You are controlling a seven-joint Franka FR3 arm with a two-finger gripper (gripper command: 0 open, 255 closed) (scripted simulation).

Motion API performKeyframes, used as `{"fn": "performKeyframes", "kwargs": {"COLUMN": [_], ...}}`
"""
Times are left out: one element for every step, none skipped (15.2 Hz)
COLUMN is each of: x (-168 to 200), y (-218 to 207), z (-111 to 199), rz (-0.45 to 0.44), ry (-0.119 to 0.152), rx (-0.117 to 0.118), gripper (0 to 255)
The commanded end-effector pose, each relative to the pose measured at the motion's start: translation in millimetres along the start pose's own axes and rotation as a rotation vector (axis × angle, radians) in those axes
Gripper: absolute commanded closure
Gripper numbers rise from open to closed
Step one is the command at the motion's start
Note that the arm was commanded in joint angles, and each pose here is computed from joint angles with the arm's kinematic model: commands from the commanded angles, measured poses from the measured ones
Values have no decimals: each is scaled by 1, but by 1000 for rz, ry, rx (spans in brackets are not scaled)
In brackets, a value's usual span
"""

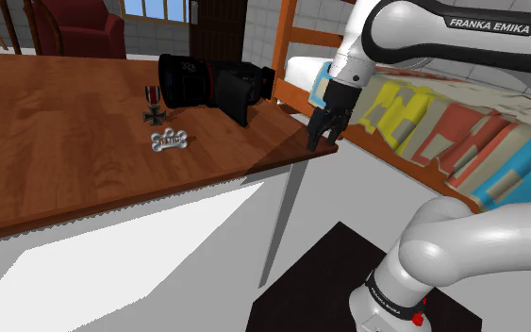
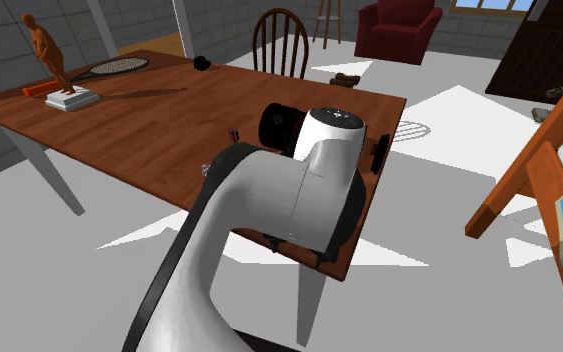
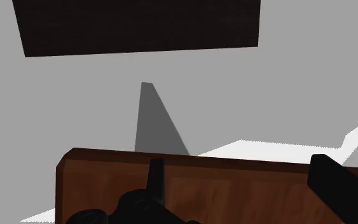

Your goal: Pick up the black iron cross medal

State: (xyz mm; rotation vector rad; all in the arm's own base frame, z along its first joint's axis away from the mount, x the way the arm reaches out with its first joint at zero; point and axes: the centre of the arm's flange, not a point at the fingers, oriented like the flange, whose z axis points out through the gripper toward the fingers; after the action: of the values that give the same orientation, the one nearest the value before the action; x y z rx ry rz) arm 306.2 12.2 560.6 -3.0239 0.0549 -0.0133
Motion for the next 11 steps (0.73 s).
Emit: {"fn": "performKeyframes", "kwargs": {"x": [0,8,16,23,31,39,47,55,62,70,78], "y": [0,-10,-20,-29,-39,-49,-59,-69,-79,-88,-98], "z": [0,0,0,0,0,0,0,0,0,0,-1], "rz": [0,-1,-2,-2,-3,-4,-5,-5,-6,-7,-8], "ry": [0,13,25,38,50,63,75,88,100,113,125], "rx": [0,-6,-12,-17,-23,-29,-35,-41,-47,-52,-58], "gripper": [0,0,0,0,0,0,0,0,0,0,0]}}
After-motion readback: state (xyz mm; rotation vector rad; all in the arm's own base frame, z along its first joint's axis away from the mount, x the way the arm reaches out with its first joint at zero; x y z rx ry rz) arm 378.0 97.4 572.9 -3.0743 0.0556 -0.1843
